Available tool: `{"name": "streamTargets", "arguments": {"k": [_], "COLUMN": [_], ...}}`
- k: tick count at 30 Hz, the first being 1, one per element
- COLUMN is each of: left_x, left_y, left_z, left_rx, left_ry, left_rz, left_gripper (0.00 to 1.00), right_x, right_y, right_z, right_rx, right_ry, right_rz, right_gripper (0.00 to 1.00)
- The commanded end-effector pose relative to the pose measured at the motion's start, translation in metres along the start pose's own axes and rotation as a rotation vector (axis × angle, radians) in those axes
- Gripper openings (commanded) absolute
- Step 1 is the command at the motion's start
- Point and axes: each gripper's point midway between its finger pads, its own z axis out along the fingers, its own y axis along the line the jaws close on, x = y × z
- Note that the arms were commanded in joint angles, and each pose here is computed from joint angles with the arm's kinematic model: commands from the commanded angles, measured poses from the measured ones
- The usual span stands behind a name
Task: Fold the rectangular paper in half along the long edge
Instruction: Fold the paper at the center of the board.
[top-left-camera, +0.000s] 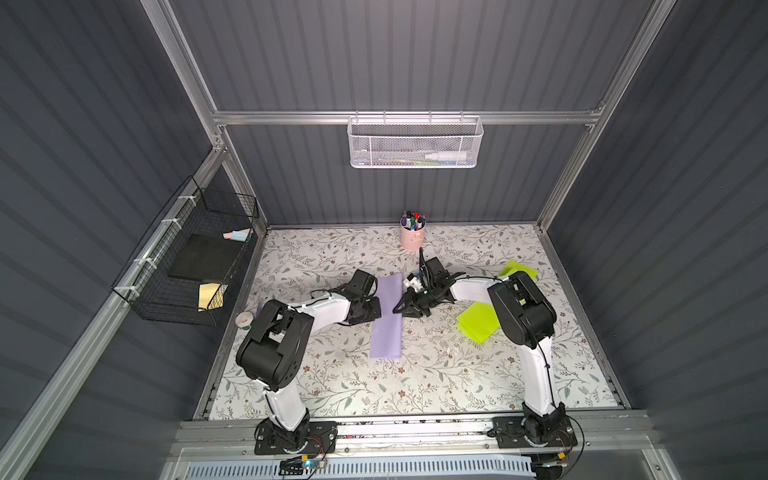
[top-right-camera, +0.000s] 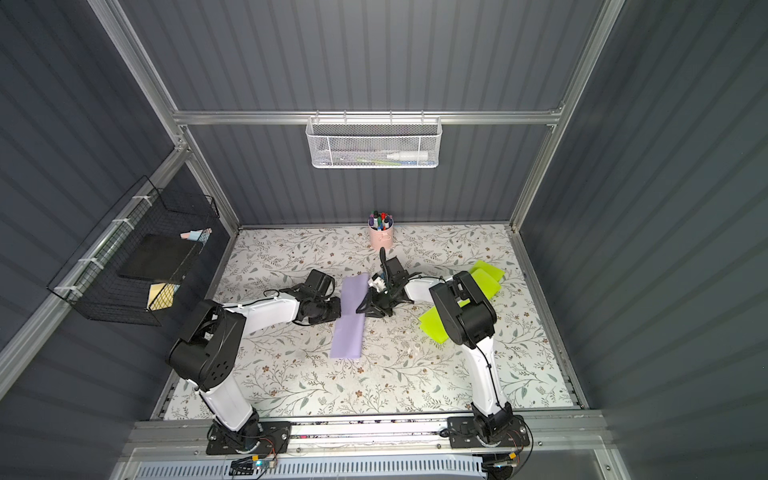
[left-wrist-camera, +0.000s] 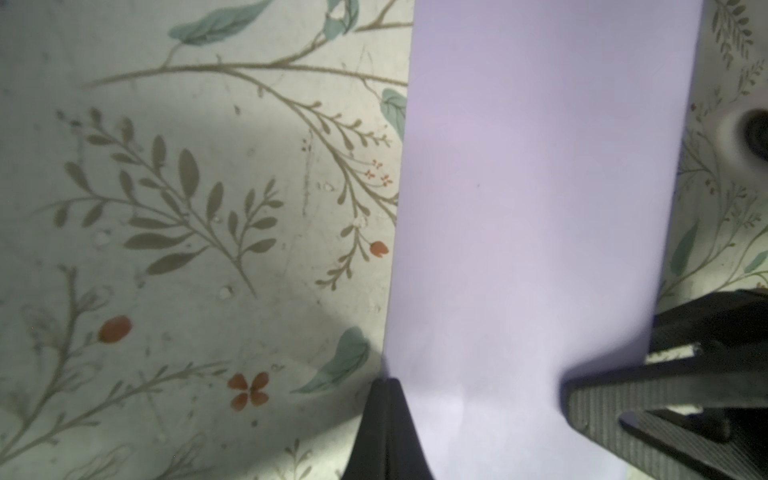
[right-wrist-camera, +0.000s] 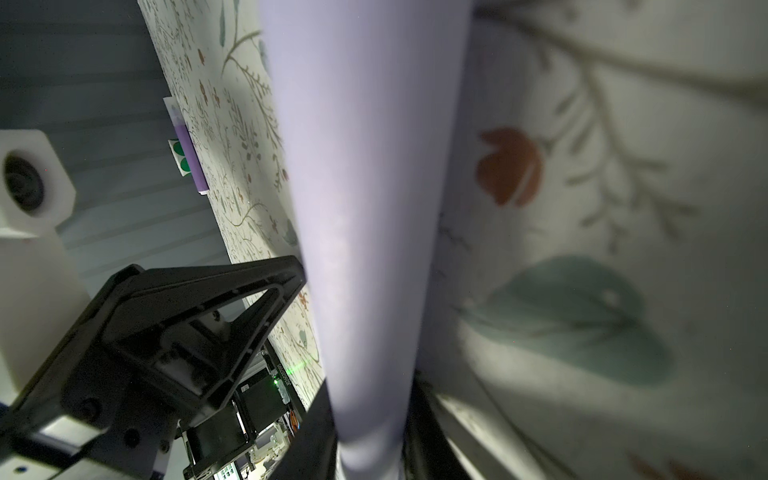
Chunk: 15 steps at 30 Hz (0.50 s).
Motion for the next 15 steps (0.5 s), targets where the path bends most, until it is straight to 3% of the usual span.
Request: {"name": "streamTargets", "arguments": {"k": [1, 15], "left_x": [0.02, 0.009], "left_y": [0.014, 0.001], "left_z": [0.009, 0.004], "left_rx": [-0.048, -0.006], "left_ry": [0.078, 0.056], "left_rz": [-0.005, -0.001], "left_gripper": [0.03, 0.05], "right_x": [0.003, 0.001], "right_y": [-0.015, -0.022], "right_z": [0.008, 0.012], "right_rx": [0.046, 0.067], "right_ry": [0.009, -0.005], "right_rz": [0.038, 0.065], "right_gripper": [0.27, 0.24]}}
